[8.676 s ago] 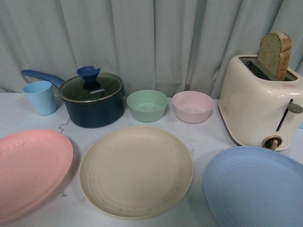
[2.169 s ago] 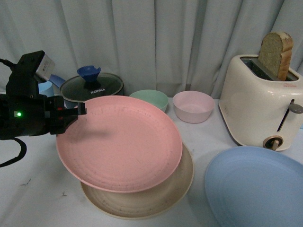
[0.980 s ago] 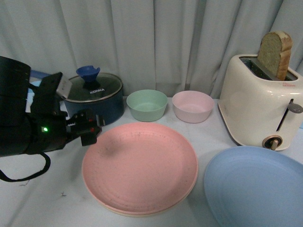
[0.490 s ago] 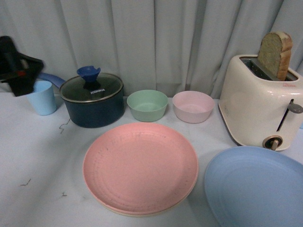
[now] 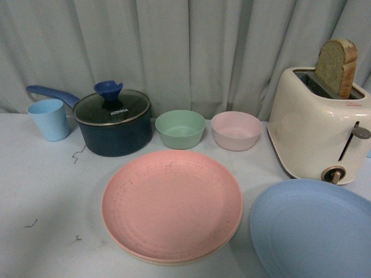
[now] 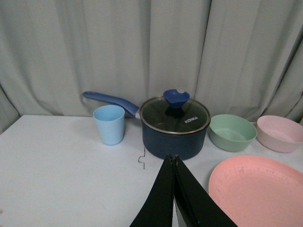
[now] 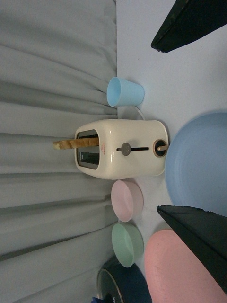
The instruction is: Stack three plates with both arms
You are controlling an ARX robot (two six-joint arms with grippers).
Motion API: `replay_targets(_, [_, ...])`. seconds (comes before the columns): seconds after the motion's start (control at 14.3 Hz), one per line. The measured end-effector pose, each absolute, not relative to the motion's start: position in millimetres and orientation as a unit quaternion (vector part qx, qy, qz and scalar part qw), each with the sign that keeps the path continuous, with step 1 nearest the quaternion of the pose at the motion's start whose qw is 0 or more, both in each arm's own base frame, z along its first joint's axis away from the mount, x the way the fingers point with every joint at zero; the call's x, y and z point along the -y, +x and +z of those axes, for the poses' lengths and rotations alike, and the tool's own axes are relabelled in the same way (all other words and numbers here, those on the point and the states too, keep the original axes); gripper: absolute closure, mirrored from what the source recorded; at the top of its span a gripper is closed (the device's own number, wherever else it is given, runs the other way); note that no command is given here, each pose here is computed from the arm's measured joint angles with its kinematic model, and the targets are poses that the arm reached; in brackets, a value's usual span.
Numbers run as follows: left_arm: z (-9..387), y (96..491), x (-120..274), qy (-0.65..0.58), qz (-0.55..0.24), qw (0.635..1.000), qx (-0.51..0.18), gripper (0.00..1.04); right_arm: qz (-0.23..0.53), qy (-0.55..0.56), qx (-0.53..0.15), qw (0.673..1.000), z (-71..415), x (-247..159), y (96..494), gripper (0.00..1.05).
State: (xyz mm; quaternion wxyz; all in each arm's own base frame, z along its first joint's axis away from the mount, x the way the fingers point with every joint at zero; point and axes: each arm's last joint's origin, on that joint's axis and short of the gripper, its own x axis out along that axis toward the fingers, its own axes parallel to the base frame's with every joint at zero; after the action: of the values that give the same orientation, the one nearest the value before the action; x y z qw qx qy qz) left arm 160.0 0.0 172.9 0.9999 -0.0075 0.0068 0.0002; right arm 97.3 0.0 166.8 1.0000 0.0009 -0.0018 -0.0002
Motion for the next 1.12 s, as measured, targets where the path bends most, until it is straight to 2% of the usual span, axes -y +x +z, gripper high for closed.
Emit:
replay_targets(0.14, [169.5,156.4,0.0,-0.008,0.0,1.0,0.011,1.03,0.0,0.001,0.002,1.0,166.8,0.0,97.3,0.06])
replay_targets(0.56, [158.4,146.9,-0.1,-0.008,0.001,1.0,-0.02,1.03,0.0,0.001,0.002,1.0,166.8,0.0,97.3,0.06])
replay_targets(1.12, [169.7,122.7,0.1,-0.008,0.0,1.0,0.004,1.03,0.0,0.001,0.002,1.0,166.8,0.0,97.3,0.06])
